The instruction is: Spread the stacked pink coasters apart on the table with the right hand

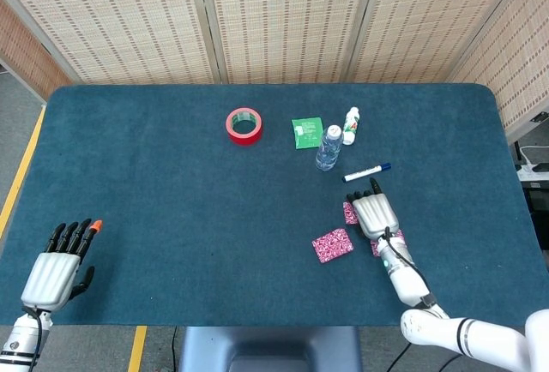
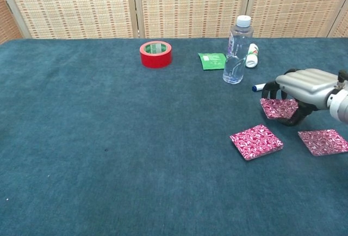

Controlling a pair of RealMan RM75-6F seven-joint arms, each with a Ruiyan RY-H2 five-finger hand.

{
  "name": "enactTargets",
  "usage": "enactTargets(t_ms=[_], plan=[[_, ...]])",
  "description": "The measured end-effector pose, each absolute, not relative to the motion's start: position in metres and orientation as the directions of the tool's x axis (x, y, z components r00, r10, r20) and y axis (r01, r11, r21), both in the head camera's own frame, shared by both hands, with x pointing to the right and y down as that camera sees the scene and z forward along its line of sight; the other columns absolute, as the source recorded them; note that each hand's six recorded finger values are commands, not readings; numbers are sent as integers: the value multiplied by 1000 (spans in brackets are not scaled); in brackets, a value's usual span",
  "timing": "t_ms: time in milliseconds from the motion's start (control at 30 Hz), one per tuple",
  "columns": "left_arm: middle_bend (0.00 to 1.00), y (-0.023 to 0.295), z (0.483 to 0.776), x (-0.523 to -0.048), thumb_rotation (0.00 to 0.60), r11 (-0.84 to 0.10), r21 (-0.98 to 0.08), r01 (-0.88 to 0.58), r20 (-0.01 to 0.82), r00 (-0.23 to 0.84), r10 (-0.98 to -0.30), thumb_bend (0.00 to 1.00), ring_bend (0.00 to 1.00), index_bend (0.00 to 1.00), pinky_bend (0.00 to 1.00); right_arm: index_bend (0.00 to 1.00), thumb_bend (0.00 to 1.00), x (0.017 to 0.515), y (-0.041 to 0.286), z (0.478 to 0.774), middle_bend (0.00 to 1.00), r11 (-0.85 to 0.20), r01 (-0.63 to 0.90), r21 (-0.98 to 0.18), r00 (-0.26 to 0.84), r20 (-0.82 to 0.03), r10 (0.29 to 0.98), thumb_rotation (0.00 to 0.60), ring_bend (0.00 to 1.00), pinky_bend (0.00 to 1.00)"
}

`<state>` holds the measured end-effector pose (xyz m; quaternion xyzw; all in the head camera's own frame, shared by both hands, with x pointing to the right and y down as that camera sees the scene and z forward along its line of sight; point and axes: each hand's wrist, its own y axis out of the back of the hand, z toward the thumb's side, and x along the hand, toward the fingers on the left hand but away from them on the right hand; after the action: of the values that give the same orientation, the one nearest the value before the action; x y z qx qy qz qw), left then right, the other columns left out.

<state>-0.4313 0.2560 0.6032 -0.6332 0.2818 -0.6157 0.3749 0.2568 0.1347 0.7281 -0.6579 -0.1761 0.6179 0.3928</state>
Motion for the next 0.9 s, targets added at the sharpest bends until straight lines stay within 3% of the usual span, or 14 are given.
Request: enactTargets(t_ms=[67, 133, 533, 733, 900], plan=[[0, 255, 604, -431, 600, -562, -821, 105, 570, 83, -817, 453, 0, 0, 44, 50, 286, 257, 135, 731, 281, -640, -258, -724, 169, -686, 708, 600, 231, 0], [0, 255, 605, -431, 600, -563, -819, 106, 572, 82, -816, 453, 0, 0, 45, 1, 286, 258, 136, 732, 215, -648, -265, -714, 164, -695, 700, 600, 178, 0], [0, 255, 605, -431, 600, -558, -823, 107, 567, 80, -820, 454, 0, 0, 45, 0, 286, 270, 139, 715, 180, -661, -275, -698, 150, -710, 688, 600, 144, 0], [0, 252, 598, -430, 600, -530, -843, 91, 537, 91, -839, 454, 0, 0, 45, 0, 286, 290, 153, 678, 50, -637, -186, -748, 159, -663, 731, 600, 6, 0], [0, 250, 595, -426, 600, -489, -868, 81, 496, 133, -858, 455, 0, 0, 43, 0, 285, 324, 184, 636, 0, -597, -106, -795, 140, -606, 783, 600, 0, 0]])
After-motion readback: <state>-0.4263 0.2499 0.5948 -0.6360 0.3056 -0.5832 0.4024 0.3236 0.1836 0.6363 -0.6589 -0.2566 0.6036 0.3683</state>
